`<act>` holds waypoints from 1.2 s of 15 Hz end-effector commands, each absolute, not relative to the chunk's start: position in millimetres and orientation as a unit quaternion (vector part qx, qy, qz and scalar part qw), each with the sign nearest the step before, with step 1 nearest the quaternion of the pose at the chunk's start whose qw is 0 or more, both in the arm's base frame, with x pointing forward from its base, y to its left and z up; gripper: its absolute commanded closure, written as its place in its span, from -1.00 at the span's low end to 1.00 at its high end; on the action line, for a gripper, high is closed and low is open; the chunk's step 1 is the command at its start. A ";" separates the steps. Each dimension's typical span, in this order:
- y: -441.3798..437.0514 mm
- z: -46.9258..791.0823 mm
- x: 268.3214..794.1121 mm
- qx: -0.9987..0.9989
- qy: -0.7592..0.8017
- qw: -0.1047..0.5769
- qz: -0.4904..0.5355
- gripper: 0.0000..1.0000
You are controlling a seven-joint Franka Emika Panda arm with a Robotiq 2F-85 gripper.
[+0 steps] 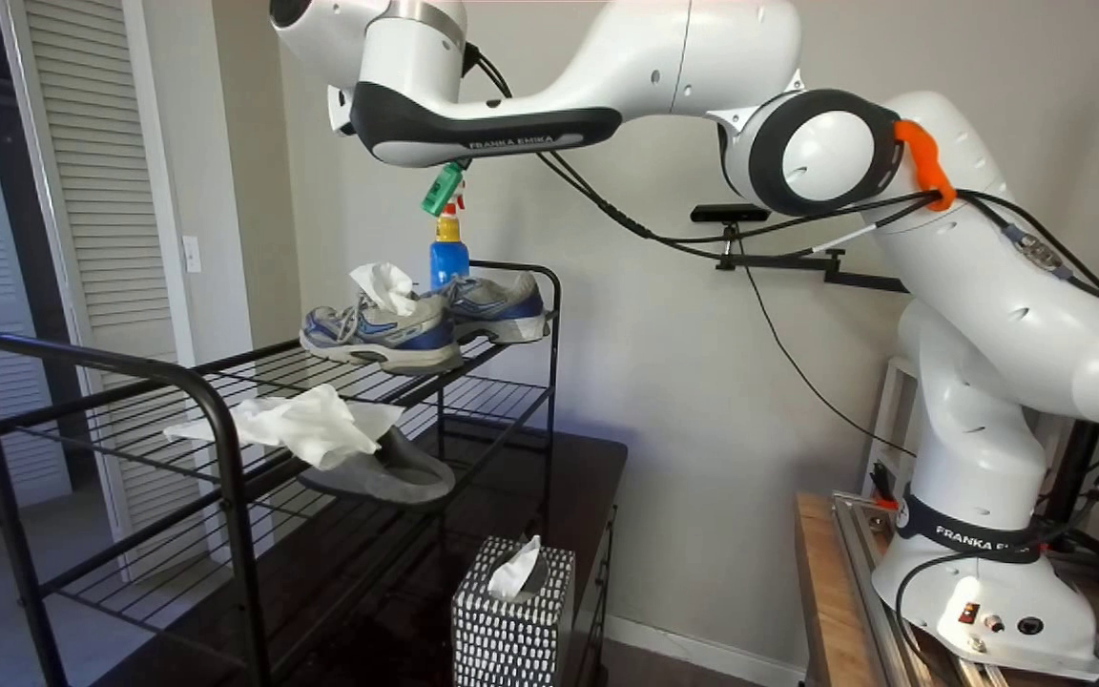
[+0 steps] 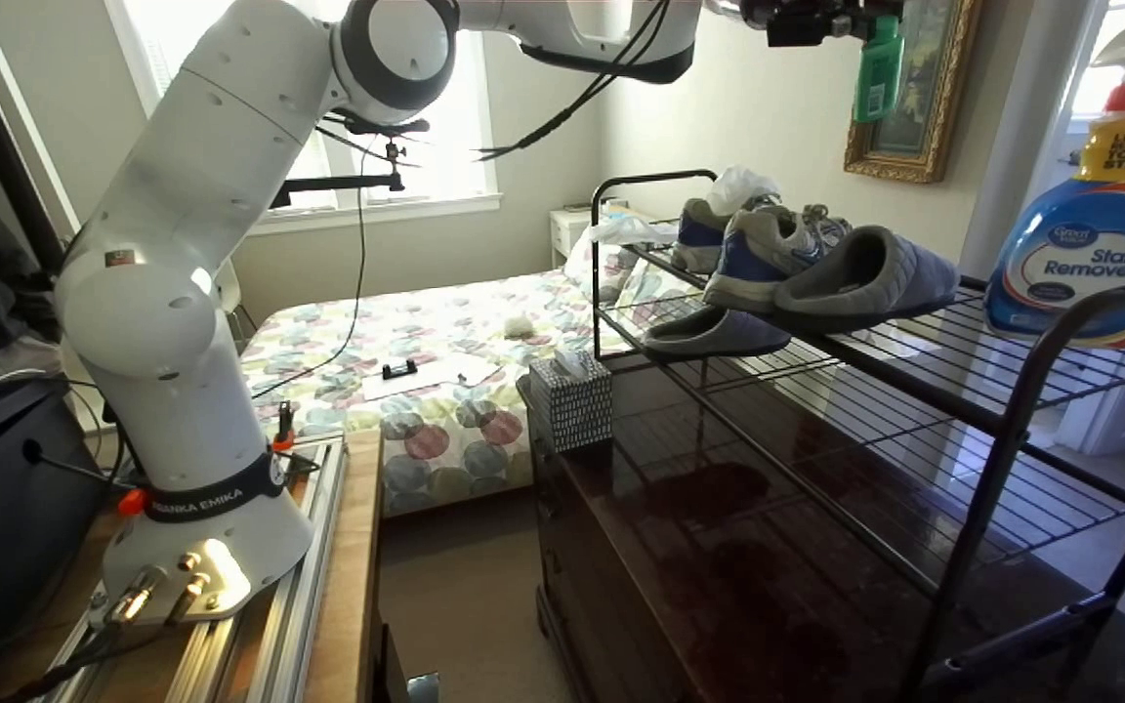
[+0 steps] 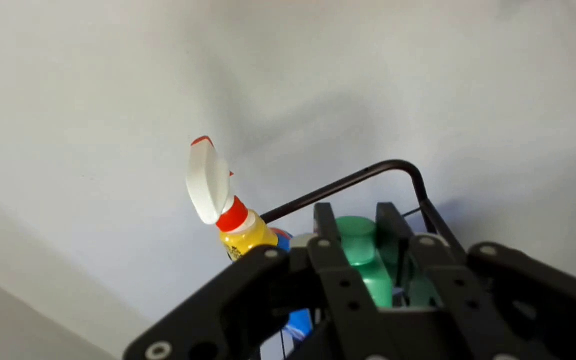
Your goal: Remove a napkin from the napkin box, put it in the left shoe on the top rack and put the green bottle in the right shoe on the top rack
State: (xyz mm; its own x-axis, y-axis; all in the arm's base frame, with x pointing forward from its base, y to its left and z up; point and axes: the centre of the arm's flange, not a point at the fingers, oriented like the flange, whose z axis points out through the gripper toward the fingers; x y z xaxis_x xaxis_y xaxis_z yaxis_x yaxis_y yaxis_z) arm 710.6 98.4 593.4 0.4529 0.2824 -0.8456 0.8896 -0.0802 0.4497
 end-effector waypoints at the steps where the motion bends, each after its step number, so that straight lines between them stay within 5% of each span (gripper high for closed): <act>1: 86.9 614.0 686.1 0.626 0.470 0.517 -0.346 0.87; 13: 94.2 626.7 630.5 0.569 0.542 0.392 -0.479 0.87; 18: 98.8 600.6 641.7 0.614 0.506 0.418 -0.437 0.87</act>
State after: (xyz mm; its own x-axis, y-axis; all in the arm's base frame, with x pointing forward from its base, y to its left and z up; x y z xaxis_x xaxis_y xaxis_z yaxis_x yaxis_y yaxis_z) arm 650.4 97.3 616.8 0.0199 0.2418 -0.9701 0.9924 -0.1229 -0.0103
